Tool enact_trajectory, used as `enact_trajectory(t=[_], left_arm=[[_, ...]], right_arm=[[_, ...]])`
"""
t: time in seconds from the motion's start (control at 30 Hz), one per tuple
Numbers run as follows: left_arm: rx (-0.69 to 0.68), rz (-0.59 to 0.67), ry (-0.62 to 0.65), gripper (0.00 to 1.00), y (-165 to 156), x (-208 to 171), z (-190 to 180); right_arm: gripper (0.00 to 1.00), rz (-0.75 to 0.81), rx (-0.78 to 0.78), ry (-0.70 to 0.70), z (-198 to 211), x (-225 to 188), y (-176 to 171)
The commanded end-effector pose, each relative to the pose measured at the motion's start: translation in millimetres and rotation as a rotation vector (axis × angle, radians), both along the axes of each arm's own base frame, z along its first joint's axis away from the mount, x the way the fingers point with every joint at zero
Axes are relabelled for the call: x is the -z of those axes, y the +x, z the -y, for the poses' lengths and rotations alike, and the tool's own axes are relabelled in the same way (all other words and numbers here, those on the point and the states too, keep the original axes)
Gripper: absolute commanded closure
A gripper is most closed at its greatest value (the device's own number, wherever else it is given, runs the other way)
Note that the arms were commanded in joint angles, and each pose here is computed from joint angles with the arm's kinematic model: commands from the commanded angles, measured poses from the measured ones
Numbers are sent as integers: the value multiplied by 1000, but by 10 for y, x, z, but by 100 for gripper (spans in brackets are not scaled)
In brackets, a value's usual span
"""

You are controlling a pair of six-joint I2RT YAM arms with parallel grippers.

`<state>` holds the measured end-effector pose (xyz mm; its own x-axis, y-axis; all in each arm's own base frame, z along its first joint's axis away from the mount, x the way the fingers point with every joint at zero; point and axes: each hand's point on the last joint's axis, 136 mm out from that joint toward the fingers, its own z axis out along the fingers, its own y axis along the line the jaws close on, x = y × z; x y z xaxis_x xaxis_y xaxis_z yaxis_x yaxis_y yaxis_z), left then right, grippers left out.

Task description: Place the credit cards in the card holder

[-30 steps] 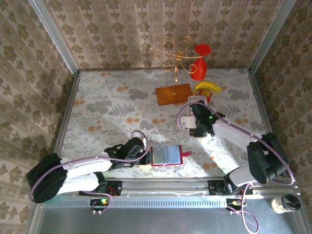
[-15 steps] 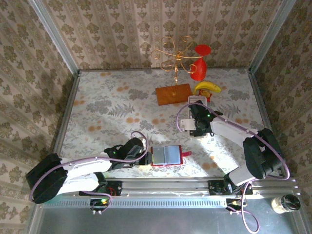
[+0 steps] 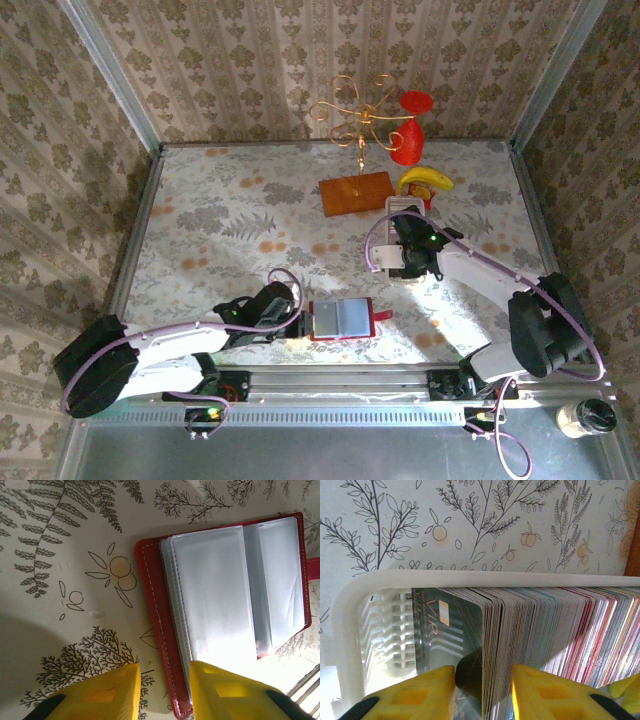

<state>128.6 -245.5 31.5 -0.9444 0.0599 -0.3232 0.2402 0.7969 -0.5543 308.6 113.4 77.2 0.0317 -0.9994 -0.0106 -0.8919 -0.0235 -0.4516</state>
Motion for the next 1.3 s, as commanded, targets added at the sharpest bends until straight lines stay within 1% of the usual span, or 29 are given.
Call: enact_trajectory(t=[0.0,0.03,0.2,0.3,0.43,0.47,0.73,0.9,1.07,1.13,1.27], left_arm=[[-17,-22,-3,69,-17,42,-28],[-15,-23,-4,69,-20,41,-24],[-13,-23,-6,69,-24,37,-18],[-15,-24,-7,69,-21,38,-19],[-14,-25,-8,70,-22,34,-12],[-16,-24,-7,70,-19,35,-15],[-13,-24,-12,70,-17,21,3],[-12,-25,-11,71,-22,25,4],[-12,-23,-13,71,-18,14,13],[-9,-22,-14,71,-19,9,19],[-9,-23,-14,71,-17,7,22]], right_arm=[[70,16,-7,17,-2,-86,-5],[73,15,-5,17,3,-90,-9],[76,12,-7,19,2,-96,-23],[81,8,-8,17,5,-87,-34],[84,-1,-9,13,16,-65,-56],[84,25,-10,25,13,-154,-51],[88,54,-12,35,9,-268,-39],[89,33,-8,36,32,-281,-114],[93,-2,-1,55,24,-319,-208],[97,-20,5,71,11,-340,-254],[100,-69,12,110,-29,-373,-372]])
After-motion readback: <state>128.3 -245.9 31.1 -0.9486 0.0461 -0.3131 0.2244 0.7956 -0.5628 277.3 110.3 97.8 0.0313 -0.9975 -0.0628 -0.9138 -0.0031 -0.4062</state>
